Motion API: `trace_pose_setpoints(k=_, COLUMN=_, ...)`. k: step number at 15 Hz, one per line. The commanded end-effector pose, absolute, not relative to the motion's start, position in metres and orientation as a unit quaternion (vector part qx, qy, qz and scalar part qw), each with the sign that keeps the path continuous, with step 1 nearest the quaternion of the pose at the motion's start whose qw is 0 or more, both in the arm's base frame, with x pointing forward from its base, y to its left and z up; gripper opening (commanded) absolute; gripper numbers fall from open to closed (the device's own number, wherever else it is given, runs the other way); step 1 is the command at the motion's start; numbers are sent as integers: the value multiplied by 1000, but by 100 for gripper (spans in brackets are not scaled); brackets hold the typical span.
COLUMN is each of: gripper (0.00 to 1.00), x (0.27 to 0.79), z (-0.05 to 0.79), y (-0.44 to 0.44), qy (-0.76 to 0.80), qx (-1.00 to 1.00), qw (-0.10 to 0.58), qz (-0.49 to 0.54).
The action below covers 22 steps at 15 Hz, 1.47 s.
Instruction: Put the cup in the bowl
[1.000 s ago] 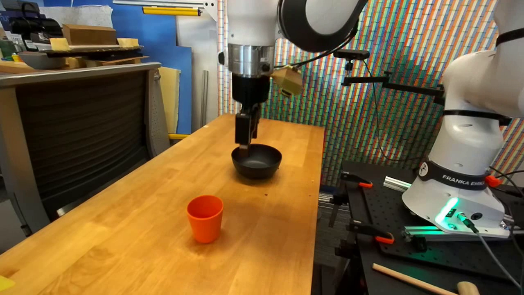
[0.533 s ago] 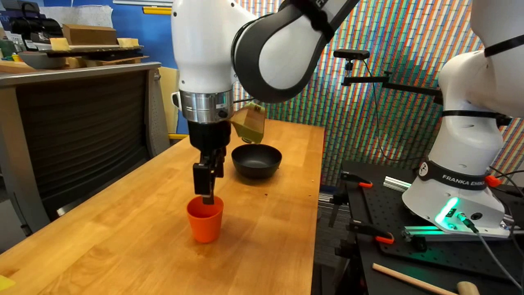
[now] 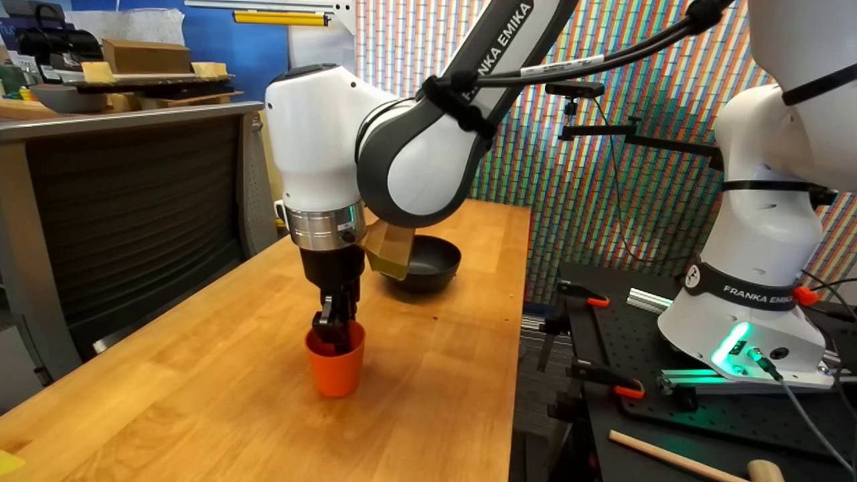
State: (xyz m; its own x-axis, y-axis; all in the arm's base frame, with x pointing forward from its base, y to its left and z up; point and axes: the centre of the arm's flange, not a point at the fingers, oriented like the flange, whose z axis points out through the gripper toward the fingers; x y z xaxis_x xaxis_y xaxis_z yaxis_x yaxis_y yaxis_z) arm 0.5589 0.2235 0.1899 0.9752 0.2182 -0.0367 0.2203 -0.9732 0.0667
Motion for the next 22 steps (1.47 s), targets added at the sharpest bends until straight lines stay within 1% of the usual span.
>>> trace_pose_setpoints(k=1, gripper=4, x=563, z=197, y=224, qy=111, qx=993, qw=33, qz=-6)
trace_pose_setpoints(k=2, gripper=1, x=558, z=212, y=221, qy=109, qx=994, qw=24, qz=2)
trace_pose_setpoints(k=5, gripper=0, x=555, z=268, y=197, qy=76, qx=996, qw=7, qz=41)
trace_pose_setpoints(k=7, gripper=1, x=556, z=303, y=171, qy=33, qx=996, qw=12, qz=87)
trace_pose_setpoints(k=9, gripper=1, x=552, z=331, y=131, qy=-11, qx=993, qw=38, qz=111)
trace_pose_setpoints(k=12, gripper=1, x=531, z=335, y=52, qy=-82, qx=987, qw=86, qz=108)
trace_pose_setpoints(k=16, gripper=1, x=511, z=294, y=-18, qy=-187, qx=973, qw=121, qz=66)
trace_pose_setpoints(k=17, gripper=1, x=509, z=281, y=-29, qy=-209, qx=970, qw=118, qz=51)
trace_pose_setpoints(k=18, gripper=1, x=507, z=269, y=-35, qy=-221, qx=969, qw=101, qz=36)
trace_pose_setpoints(k=22, gripper=1, x=505, z=240, y=-39, qy=-245, qx=970, qw=-14, qz=-1)
